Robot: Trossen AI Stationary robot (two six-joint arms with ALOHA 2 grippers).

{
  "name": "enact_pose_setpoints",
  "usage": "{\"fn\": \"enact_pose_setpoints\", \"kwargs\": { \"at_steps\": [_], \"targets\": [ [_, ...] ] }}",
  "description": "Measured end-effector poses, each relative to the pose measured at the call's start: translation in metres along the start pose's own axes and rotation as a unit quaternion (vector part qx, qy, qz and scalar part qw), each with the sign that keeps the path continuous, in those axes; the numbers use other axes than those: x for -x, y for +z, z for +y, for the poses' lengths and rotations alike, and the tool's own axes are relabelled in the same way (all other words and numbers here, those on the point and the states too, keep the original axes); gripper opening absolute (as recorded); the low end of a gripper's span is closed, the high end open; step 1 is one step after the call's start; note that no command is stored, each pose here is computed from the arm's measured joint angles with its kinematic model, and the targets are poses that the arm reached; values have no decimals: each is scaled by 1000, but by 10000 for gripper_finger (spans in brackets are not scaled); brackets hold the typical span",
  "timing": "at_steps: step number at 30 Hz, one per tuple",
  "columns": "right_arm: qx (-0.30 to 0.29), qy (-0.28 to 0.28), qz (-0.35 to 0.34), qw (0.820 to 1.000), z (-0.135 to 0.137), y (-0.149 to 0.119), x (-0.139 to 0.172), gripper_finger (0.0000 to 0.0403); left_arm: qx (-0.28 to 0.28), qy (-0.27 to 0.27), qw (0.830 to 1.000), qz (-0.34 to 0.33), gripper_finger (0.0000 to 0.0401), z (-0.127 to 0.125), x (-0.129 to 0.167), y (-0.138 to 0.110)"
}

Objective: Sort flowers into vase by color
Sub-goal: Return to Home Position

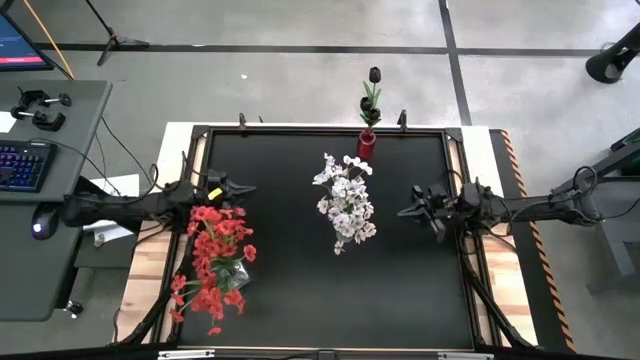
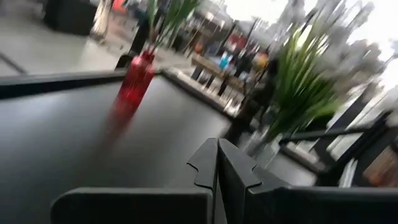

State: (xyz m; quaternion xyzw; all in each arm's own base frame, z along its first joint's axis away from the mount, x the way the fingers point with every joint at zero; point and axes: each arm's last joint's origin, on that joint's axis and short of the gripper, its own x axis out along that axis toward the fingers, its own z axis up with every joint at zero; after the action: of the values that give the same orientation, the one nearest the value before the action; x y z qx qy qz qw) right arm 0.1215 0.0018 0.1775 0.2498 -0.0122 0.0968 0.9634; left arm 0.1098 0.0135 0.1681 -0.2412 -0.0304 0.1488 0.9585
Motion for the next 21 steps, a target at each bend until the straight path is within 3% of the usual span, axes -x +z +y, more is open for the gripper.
{"fn": "enact_pose_setpoints", "kwargs": {
  "at_steps": [4,9,14,21],
  "targets": [
    [-10,-21,41,999,-3,-8,4,0,-9,16,999,31,0,5,5,-6],
    [-18,-38,73,996,-4,-15,17,0,11,-26,999,-38,0,0,14,7],
    [1,-6,-3,1000,5,-2,25,0,19,-42,997,-68,0,-3,15,13],
    [3,5,-10,1000,5,-3,25,0,18,-51,997,-56,0,-4,15,11]
  ]
}}
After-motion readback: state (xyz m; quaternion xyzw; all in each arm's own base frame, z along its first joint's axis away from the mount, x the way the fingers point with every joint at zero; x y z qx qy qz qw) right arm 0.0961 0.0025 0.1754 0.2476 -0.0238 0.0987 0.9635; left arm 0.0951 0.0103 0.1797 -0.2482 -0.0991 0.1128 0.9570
